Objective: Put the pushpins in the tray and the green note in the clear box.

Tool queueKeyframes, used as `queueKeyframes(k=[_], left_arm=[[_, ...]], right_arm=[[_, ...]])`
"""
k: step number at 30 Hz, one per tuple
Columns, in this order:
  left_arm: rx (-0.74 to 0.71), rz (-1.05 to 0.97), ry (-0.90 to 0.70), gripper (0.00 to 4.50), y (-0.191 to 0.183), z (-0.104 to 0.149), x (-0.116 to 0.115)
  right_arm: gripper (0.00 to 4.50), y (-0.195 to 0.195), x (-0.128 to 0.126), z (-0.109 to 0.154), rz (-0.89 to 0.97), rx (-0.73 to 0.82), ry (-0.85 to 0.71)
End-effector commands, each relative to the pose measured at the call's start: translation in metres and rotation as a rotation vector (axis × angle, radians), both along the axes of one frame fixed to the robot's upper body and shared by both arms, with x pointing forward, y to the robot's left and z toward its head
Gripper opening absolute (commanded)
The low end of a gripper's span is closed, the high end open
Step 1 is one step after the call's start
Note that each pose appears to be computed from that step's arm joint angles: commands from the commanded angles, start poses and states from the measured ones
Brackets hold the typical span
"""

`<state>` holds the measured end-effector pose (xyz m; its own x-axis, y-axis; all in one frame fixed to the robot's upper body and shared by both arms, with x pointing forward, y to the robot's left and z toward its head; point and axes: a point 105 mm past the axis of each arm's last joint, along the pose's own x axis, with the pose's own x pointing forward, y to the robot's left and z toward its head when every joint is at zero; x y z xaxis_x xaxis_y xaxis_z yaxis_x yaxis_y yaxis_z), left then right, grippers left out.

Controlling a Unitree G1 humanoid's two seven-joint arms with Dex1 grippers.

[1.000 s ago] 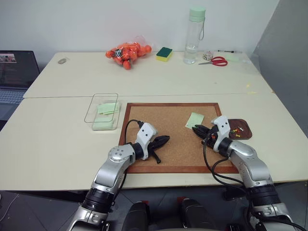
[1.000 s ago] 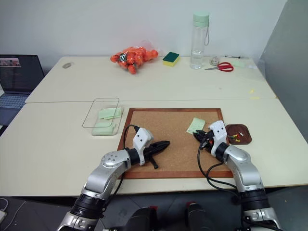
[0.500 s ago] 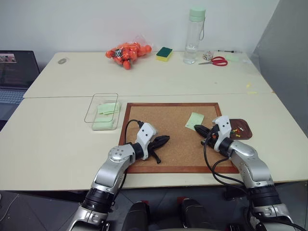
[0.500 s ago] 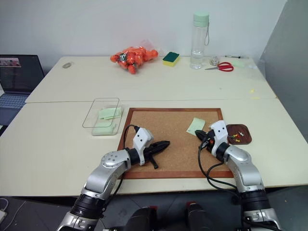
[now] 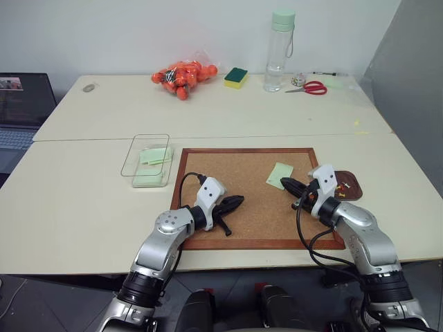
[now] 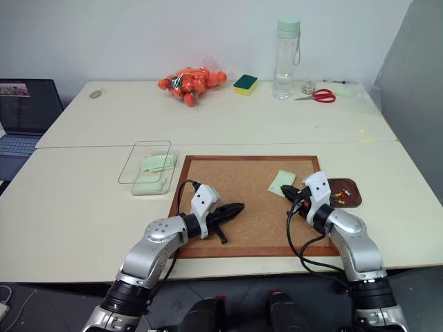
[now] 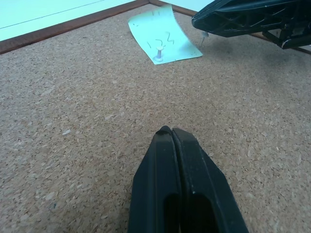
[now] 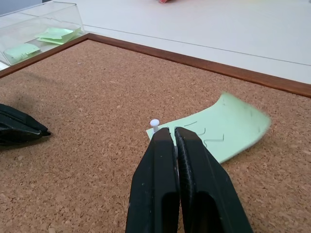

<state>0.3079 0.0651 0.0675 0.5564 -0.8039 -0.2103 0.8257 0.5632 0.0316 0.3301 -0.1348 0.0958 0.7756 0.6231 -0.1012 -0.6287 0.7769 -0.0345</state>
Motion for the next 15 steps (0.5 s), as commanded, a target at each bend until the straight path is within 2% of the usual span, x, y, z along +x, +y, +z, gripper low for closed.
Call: queueKeyframes(k=[1,6,15], left_arm=[[0.026,-0.039,0.093,0.0,-0.007,-0.023,-0.013],[0.026,-0.041,0.096,0.0,-0.007,-0.023,-0.015],[0.03,-0.039,0.099,0.0,-0.006,-0.025,-0.015]], right_arm=[[0.06,0.0,-0.001,0.023,0.008,0.03,-0.081],[0.06,-0.011,0.0,0.03,-0.059,0.048,-0.105],[0.06,-0.096,0.018,0.029,-0.548,0.026,-0.116]])
